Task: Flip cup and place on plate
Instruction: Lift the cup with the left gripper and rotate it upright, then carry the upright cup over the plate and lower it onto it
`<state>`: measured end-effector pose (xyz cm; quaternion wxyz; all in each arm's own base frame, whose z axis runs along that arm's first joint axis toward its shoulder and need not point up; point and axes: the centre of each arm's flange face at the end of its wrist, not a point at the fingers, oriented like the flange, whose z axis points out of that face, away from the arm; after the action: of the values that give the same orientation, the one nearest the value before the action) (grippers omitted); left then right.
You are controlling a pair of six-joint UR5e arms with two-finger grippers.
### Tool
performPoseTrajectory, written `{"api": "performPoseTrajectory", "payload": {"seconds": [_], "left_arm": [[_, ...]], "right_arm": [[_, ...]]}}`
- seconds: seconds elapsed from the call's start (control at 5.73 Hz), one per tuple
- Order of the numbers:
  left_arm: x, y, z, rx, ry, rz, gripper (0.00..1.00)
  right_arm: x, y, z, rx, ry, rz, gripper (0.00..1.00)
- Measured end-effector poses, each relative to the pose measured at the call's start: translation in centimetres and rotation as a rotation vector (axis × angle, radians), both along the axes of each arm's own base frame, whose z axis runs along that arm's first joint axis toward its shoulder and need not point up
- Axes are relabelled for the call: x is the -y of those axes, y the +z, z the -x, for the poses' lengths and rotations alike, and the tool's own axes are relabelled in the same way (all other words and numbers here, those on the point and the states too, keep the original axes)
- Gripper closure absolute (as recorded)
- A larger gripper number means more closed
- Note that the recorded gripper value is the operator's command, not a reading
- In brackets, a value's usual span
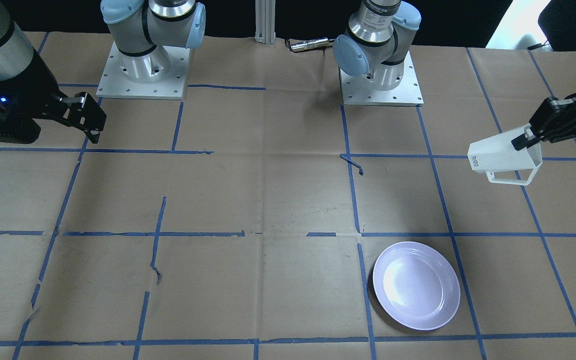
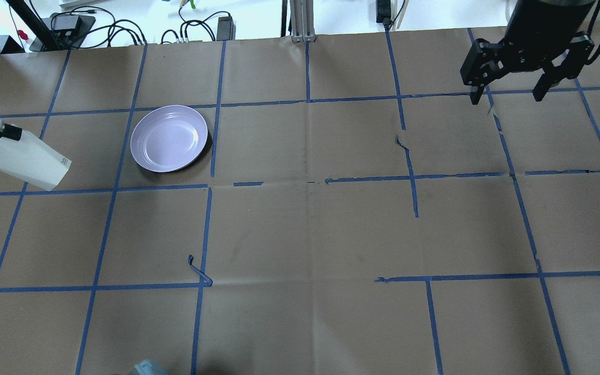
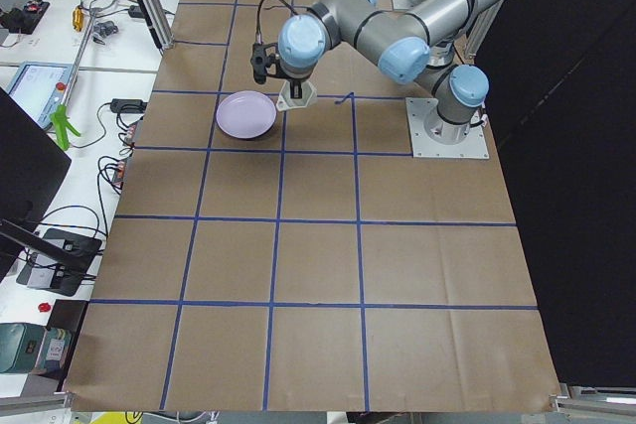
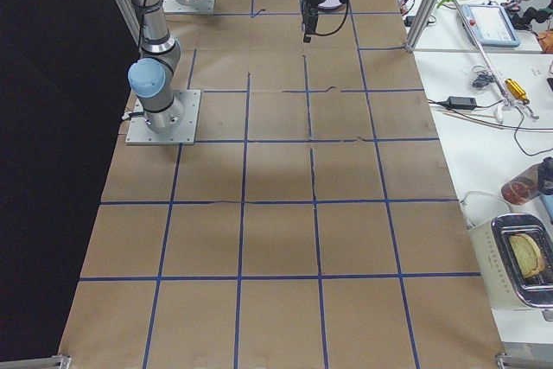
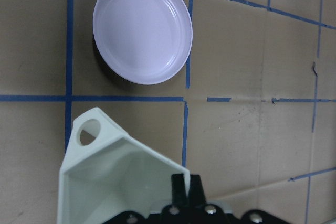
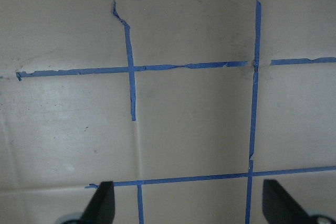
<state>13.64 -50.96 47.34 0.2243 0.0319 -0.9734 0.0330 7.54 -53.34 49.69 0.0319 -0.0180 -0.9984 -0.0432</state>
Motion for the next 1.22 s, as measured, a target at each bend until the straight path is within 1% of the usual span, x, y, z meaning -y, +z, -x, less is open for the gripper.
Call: {"api": "performPoseTrajectory", "payload": {"seconds": [0.17,0.35,0.52,0.7,0.87,1.22], "left_arm": [[2.2,1.0,6.7,0.139,-0.005,0.004,1.0],[3.9,1.2,12.6,0.252,-0.041,0.047,1.0],[5.5,0.6,17.5,0.343,-0.11,0.108,1.0],[6.9,-0.7,20.6,0.4,-0.174,0.15,1.0],[8.4,-2.5,22.0,0.427,-0.227,0.179,1.0],[12.0,-8.4,21.9,0.487,-0.281,0.218,1.0]], "right_arm": [[0.0,0.0,0.0,0.0,0.0,0.0,0.0],[0.0,0.0,0.0,0.0,0.0,-0.001,0.0],[0.0,0.0,0.0,0.0,0.0,-0.001,0.0],[0.0,0.0,0.0,0.0,0.0,0.0,0.0],[0.0,0.0,0.0,0.0,0.0,0.0,0.0],[0.0,0.0,0.0,0.0,0.0,0.0,0.0]]}}
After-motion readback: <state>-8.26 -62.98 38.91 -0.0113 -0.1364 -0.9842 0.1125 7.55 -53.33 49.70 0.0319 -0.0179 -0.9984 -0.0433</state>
